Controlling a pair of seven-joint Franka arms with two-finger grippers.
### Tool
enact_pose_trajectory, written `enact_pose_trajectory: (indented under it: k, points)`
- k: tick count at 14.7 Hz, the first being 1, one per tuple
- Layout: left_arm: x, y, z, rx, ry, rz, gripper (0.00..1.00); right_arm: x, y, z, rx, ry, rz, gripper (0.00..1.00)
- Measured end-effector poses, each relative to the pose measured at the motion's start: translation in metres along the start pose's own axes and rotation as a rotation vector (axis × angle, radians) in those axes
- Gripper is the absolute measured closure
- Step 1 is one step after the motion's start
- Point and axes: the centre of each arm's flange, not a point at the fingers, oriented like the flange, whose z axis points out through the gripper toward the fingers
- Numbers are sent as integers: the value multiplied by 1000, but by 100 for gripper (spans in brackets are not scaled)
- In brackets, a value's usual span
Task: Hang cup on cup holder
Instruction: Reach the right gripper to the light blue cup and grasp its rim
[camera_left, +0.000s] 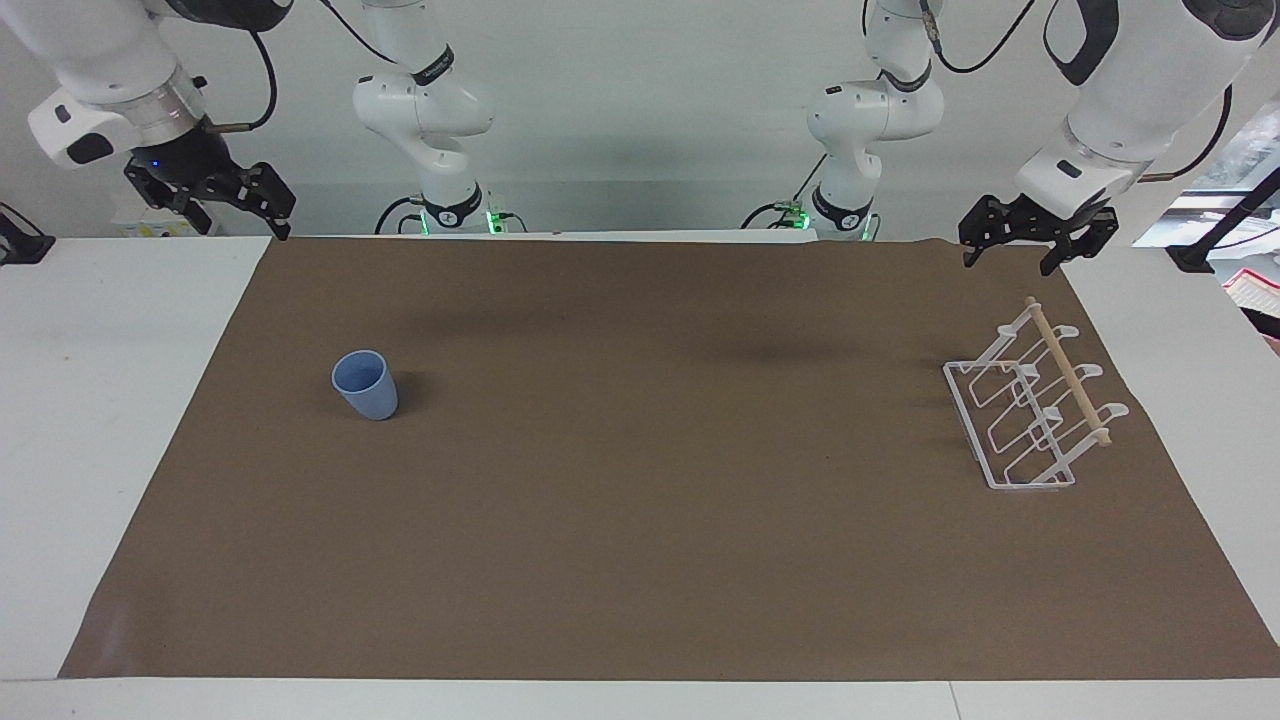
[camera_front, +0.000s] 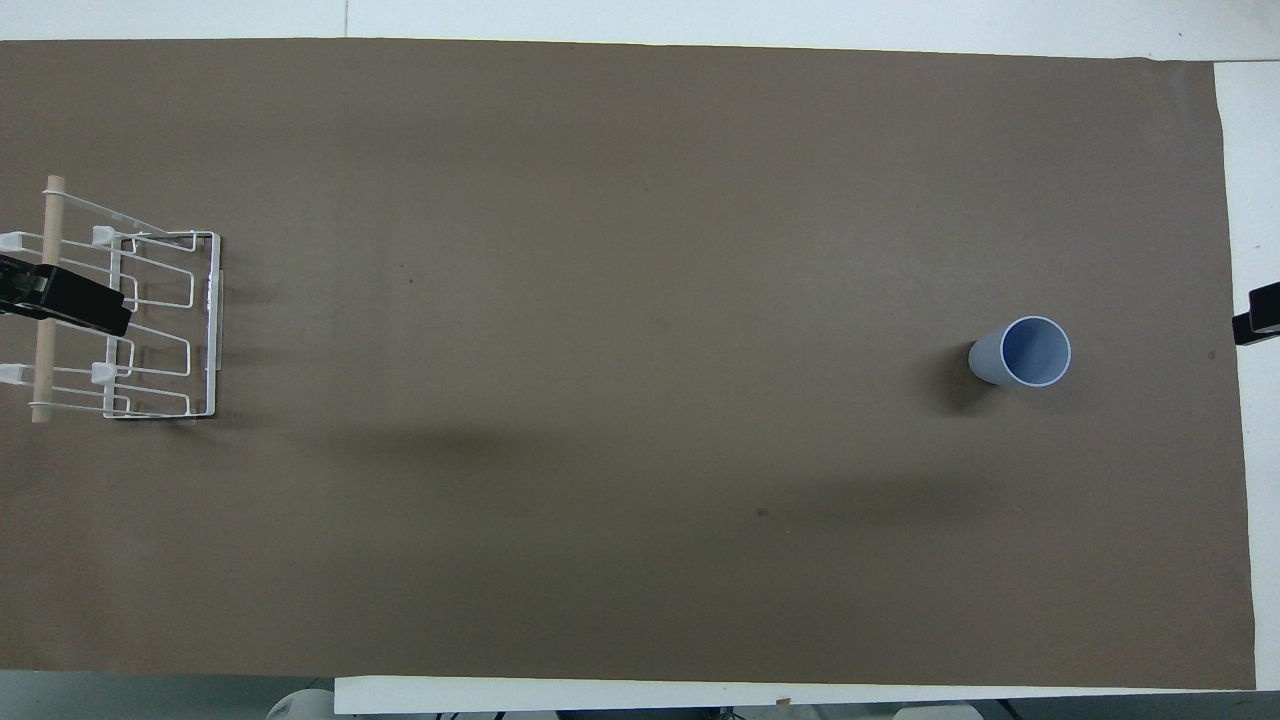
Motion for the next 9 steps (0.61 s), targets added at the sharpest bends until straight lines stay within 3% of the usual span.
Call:
enact_pose_trajectory:
  k: [9]
  points:
    - [0, 0, 0, 0, 0, 0, 0, 1, -2, 5, 1, -1, -4, 0]
